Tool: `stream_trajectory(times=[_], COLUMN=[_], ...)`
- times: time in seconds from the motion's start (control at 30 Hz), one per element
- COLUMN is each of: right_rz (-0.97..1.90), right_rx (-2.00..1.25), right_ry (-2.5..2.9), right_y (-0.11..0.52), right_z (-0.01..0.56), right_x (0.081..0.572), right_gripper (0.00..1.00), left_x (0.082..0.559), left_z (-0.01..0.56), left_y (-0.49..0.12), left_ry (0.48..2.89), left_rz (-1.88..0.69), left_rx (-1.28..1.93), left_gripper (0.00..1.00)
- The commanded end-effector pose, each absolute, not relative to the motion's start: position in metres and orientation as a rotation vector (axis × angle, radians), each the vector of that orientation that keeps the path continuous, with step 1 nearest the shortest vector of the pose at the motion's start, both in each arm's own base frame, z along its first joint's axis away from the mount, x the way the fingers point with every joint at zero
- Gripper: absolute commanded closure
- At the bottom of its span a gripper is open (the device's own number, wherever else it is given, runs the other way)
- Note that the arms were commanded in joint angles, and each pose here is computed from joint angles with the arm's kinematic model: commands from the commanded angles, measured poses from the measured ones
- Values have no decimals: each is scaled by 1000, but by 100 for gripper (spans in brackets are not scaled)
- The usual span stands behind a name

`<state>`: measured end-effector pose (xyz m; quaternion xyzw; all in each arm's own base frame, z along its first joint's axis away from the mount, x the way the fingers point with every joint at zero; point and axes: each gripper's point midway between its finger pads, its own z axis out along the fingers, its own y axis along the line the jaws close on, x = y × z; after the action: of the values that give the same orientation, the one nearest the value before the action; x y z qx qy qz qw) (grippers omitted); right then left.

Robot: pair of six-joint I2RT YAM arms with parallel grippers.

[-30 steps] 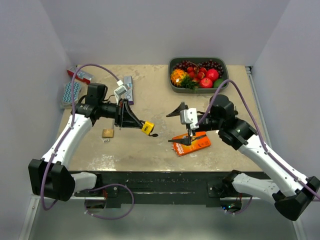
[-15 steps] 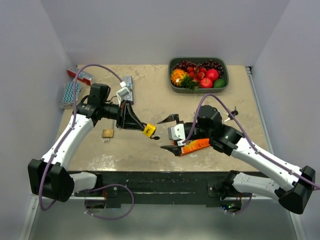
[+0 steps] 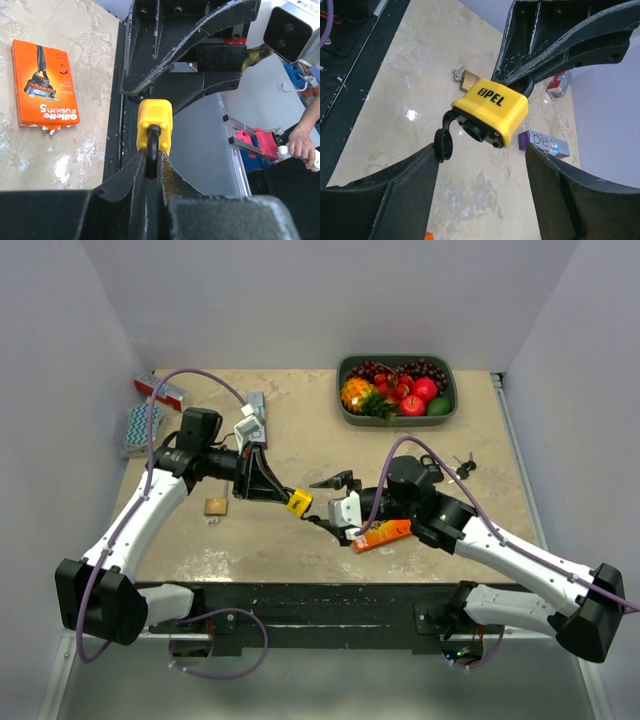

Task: Lock with the key
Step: Place the lock at the center of the board.

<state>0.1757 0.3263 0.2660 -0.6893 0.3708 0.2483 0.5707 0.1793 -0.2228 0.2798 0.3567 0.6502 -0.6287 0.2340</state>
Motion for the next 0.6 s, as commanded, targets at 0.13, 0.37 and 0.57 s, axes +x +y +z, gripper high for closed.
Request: stream_trajectory(times=[0.13, 0.37, 0.57], right_rz=[522, 556, 574], right_rx=[-1553, -1547, -1548], right_ry=[775, 760, 748], right_y=[337, 339, 343], right_z=[292, 300, 302], right_x=[182, 175, 172], right_gripper=[37, 43, 47], left_x=[143, 144, 145], left_z=[328, 324, 320], left_y=[-217, -218, -219], left_ry=[1500, 1514, 1535], left_rz=[-1951, -1944, -1938], left_rx=[1126, 1119, 1111], left_gripper=[100, 100, 100])
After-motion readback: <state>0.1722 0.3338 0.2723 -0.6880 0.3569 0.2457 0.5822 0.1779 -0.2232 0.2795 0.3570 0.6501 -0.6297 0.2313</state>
